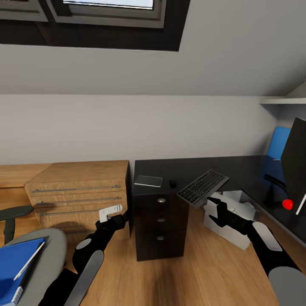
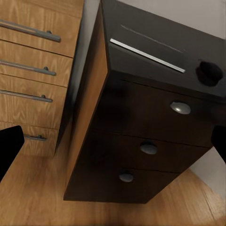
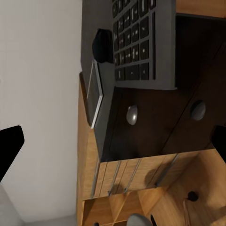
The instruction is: In the bedroom, organize the workspace by keeping the computer under the desk, ensuring the monitor is on the desk, placing the keyboard on the desk next to the monitor, placing the mouse on the desk next to the keyboard, moving the folder from the swivel chair onto the desk next to the mouse, stacking the notebook on top of the folder with the pen on top of the notebook, and positioning the swivel chair next to the desk.
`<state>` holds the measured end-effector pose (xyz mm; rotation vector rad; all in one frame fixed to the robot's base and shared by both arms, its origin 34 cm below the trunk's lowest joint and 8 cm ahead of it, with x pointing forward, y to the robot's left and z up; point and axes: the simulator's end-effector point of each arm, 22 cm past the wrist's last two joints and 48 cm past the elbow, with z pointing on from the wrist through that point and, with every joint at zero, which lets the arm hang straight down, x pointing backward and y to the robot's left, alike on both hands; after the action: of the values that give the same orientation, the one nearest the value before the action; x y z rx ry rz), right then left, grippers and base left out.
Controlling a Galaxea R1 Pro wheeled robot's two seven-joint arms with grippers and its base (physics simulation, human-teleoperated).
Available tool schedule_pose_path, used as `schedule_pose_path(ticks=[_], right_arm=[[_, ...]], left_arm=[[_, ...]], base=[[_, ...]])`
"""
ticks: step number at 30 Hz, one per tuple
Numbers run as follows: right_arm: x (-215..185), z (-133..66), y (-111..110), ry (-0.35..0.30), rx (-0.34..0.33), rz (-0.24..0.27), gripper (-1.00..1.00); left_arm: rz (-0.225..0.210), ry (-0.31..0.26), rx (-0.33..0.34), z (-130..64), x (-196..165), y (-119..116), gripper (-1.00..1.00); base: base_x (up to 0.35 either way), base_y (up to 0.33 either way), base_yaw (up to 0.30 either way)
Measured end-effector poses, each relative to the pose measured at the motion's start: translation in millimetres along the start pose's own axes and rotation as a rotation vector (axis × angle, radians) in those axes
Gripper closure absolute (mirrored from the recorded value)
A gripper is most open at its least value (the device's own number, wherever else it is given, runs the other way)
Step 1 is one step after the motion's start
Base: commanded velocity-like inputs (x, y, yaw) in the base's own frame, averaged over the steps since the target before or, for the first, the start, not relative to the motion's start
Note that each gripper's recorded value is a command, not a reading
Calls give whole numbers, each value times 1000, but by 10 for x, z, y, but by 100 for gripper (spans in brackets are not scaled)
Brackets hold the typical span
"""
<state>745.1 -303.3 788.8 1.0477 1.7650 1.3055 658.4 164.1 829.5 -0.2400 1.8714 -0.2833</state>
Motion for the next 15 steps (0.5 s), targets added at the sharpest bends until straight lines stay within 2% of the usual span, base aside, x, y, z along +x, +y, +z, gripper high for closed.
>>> schedule_pose_path(ticks=[5,8,10,11,15], right_arm=[[-30,-18,105,-5,-1,-2,-100],[-96,-28,169,-31,-2,-2,-100],[-153,-36,212,-55,-2,-4,-100],[-257,-43,257,-103,-5,-12,-100],[-351,-55,323,-149,15,-53,-100]], left_arm=[[1,2,-1,-13,-84,-26,-100],[3,9,-6,-10,-104,-28,-100],[5,12,-9,-11,-124,-33,-100],[5,18,-12,-4,-111,-31,-100],[8,23,-14,-10,-157,-49,-100]], base=[[0,0,0],[0,0,0],[0,0,0],[0,0,0],[0,0,0]])
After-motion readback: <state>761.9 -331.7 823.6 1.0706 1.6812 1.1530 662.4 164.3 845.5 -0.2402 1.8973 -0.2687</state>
